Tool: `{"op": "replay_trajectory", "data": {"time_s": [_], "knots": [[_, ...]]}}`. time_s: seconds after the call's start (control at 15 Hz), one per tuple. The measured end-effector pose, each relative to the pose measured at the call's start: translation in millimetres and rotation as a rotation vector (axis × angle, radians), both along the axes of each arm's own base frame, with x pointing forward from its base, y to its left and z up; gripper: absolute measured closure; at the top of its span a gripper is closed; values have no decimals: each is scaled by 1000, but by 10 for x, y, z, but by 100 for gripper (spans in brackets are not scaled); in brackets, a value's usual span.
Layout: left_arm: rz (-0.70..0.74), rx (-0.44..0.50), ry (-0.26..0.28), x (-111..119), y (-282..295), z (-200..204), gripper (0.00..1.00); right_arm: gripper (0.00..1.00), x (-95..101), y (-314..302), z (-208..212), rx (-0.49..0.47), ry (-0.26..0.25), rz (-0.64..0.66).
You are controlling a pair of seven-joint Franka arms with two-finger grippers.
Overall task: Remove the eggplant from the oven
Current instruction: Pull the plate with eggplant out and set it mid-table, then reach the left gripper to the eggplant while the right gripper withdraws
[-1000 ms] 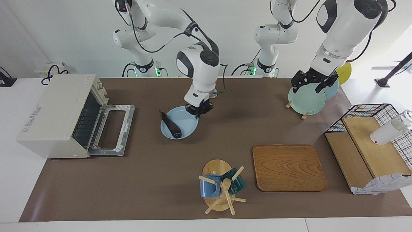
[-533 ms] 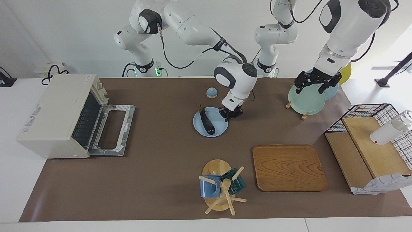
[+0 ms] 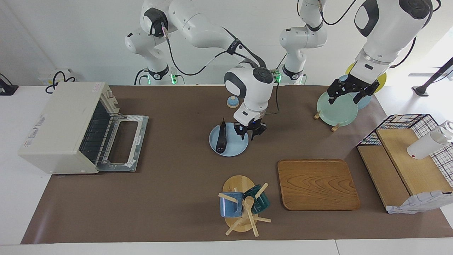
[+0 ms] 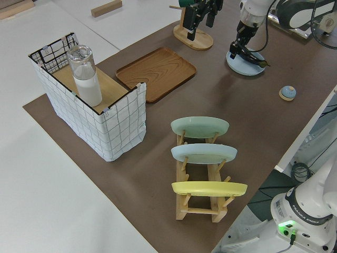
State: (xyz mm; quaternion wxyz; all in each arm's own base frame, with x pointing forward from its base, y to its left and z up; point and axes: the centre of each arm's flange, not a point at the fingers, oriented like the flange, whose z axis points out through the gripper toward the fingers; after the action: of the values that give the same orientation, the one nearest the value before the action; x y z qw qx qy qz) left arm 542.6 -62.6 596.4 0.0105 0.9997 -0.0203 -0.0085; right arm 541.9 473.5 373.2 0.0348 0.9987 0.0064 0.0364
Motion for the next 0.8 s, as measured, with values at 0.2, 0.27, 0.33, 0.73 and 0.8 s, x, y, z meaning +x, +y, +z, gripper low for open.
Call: {"op": "replay_trajectory", "data": {"time_s": [0.2,0.27,0.33,0.73,0.8], "knots": [[-4,0,-4,2,-20,1,0,59,88,-432,350,-67,69,97],[-6,0,-6,3,-35,2,0,60,171,-683,447,-82,93,103],[-10,-1,-9,5,-57,1,0,74,272,-984,505,-93,115,99],[-88,-63,-13,20,-675,-374,0,99,371,-2543,-91,-240,216,92],[-98,-79,-7,11,-901,-503,0,99,322,-2712,-230,-265,223,91]]}}
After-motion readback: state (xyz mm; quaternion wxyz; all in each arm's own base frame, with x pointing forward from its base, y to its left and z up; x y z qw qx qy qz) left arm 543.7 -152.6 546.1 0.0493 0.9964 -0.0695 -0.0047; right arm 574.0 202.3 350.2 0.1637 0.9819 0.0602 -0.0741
